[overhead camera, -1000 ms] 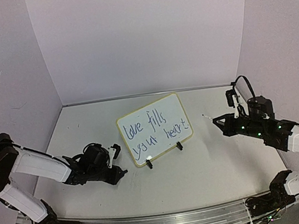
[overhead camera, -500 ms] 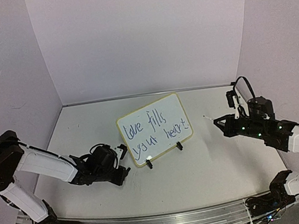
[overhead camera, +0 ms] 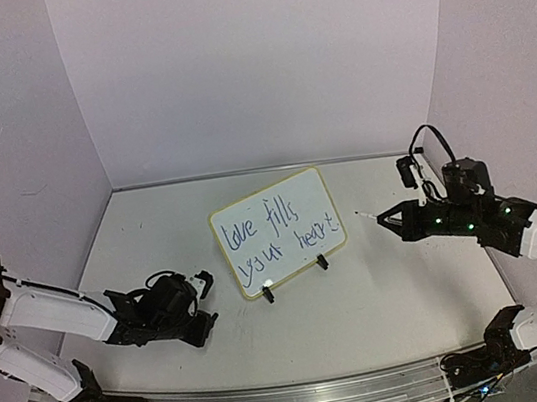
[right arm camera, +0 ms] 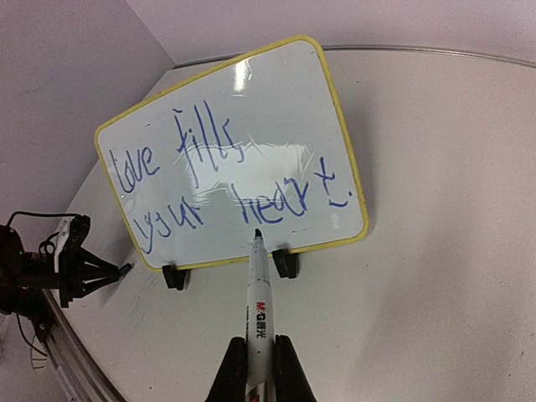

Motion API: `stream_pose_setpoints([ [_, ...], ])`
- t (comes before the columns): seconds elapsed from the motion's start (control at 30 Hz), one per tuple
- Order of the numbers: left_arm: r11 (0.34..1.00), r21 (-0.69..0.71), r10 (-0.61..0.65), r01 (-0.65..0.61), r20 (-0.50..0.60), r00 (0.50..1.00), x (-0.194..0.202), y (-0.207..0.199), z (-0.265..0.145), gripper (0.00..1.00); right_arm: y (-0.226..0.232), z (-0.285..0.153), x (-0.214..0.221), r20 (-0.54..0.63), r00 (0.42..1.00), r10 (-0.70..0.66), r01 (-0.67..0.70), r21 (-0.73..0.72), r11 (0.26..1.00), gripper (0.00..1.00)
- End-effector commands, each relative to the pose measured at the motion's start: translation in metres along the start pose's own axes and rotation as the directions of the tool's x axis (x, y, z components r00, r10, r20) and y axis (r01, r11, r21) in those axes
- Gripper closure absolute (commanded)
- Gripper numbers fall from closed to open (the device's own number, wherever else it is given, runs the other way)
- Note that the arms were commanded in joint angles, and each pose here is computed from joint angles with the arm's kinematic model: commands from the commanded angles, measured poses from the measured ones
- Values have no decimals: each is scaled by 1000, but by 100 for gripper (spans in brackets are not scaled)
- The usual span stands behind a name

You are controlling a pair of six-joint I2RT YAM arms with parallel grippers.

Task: Write a sentence on the whiteboard
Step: Pick up the pen cap from the center of the board.

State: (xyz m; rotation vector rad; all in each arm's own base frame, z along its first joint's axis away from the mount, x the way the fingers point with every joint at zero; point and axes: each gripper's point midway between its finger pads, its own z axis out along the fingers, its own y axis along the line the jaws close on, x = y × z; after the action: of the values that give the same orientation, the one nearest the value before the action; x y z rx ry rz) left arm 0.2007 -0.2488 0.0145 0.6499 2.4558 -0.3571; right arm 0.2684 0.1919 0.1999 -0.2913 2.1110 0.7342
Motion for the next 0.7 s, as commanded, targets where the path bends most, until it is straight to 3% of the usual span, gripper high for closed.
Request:
stream_pose_setpoints([
  [0.0, 999, 33, -8, 6, 57, 998, -9, -2, -22, 100, 35, -5, -6, -104, 994, -29, 13, -154, 988, 100],
  [0.37, 974, 204, 77, -99, 111, 991, -31, -36, -71, 100, 86, -10, 15, -378, 923, -70, -98, -408, 908, 100],
  [0.67, 925, 342, 120, -166, 153, 981, -54, -74, -101, 100, 106, -9, 21, -439, 893, -96, -150, -493, 857, 100],
])
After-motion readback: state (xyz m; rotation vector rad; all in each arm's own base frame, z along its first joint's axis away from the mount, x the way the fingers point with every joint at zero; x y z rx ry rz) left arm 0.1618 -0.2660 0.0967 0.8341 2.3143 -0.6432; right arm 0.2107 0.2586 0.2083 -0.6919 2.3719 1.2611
